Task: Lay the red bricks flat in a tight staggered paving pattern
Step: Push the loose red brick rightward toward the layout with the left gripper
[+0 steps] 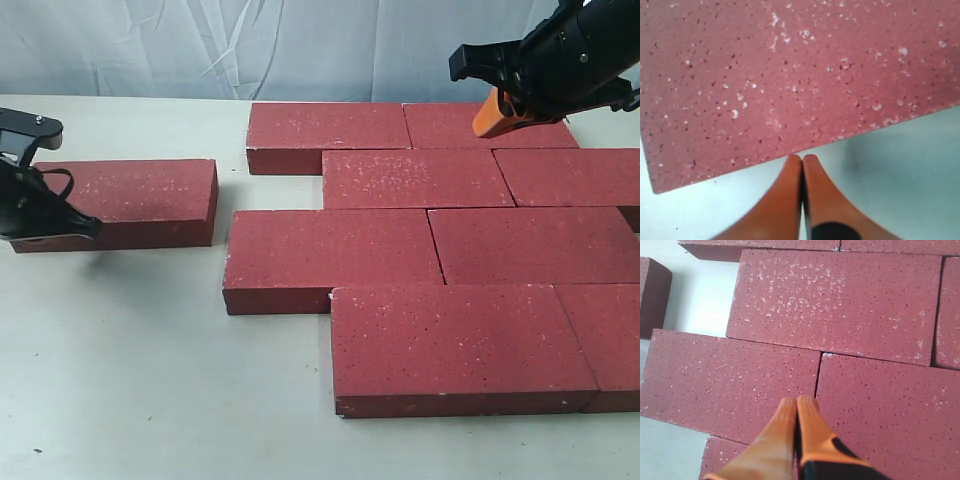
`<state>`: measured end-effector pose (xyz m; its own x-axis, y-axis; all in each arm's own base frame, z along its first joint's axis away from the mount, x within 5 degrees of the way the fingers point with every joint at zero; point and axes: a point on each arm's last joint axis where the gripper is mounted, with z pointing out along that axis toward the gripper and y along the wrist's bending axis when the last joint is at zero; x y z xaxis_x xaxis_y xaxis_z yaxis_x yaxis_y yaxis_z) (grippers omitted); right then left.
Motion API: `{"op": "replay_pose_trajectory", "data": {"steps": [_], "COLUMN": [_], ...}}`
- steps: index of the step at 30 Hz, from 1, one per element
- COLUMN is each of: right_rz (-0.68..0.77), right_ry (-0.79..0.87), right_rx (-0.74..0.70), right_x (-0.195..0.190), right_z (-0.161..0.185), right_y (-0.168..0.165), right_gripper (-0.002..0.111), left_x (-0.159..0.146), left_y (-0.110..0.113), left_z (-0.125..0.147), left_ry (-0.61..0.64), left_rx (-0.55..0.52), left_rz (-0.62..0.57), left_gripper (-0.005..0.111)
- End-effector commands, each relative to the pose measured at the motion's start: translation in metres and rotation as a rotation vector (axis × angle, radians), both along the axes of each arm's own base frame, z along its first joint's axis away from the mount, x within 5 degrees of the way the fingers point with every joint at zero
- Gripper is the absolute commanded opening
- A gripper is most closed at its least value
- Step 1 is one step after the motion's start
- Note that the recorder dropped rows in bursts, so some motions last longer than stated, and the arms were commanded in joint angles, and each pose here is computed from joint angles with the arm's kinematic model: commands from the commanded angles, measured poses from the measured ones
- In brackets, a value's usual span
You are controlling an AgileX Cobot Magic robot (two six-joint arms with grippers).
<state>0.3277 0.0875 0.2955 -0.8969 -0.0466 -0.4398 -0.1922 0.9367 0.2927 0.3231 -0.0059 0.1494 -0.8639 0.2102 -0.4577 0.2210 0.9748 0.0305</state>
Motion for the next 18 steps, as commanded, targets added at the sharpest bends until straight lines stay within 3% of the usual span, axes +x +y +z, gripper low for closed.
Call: {"op": "replay_pose_trajectory", "data": {"steps": [1, 10, 18], "right_rz": [-0.007, -0.009, -0.011], "right_ry": [-0.010, -0.018, -0.022], "right_rx": [-0.001, 0.000, 0.000], "right_x": [0.001, 0.002, 0.003], "right_z": [0.000, 0.000, 0.000], "right_y": [-0.002, -0.002, -0.002], "right_gripper": [-0.001, -0.001, -0.001], "left_x": [0.004, 0.009, 0.016], "left_y": [0.001, 0.002, 0.001], "left_z": [0.002, 0.004, -0.010], "left_ry": [-0.046, -0.106, -0.066], "left_rx": [-0.023, -0.029, -0.053], "left_rz": [0.035, 0.073, 0.098], "left_gripper": [0.000, 0.000, 0.000]}}
